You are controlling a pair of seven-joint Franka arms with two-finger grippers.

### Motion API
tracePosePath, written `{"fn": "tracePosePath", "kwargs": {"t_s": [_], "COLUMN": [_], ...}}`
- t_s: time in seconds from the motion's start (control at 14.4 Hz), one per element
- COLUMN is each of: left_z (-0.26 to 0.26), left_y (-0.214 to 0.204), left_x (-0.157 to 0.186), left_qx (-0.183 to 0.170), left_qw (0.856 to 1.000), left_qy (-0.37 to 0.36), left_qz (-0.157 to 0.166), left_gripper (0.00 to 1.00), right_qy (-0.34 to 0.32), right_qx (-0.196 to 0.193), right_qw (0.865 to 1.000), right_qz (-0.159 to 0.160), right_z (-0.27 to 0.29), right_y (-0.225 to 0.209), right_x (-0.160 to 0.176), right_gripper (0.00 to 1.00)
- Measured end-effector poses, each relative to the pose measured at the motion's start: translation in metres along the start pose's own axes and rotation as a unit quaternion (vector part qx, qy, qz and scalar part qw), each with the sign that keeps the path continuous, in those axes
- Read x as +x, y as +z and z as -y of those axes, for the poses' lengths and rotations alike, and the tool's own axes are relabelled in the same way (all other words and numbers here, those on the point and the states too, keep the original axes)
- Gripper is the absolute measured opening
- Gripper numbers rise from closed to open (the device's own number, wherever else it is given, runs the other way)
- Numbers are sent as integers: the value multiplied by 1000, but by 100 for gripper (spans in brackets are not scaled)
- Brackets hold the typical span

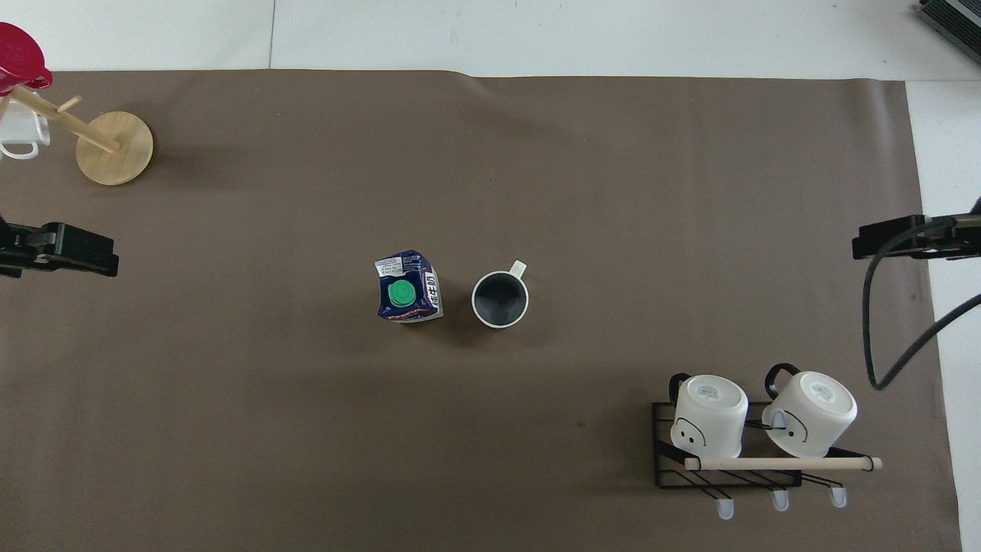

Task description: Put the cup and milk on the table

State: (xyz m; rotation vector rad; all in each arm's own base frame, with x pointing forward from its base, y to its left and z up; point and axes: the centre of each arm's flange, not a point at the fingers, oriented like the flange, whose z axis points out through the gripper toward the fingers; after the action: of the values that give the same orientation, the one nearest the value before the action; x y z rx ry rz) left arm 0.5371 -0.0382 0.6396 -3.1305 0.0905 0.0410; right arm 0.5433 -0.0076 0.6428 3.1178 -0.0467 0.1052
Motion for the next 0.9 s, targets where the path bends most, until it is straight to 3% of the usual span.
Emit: {"fn": "tracePosePath", "kwargs": {"t_s": [0.9], "left_z": [-9], "left_y": [-3], "left_x": [-3], "left_qx": [-3], "left_qw": [1000], "left_qy": [17], "left_qz": [0], "left_gripper": [100], "right_qy": [-3], "right_qx": [4], "right_qw": [1000], "right_qz": [12], "right_z": [4], "right_y": [1], "right_x": [-4], "right_gripper": [100]}}
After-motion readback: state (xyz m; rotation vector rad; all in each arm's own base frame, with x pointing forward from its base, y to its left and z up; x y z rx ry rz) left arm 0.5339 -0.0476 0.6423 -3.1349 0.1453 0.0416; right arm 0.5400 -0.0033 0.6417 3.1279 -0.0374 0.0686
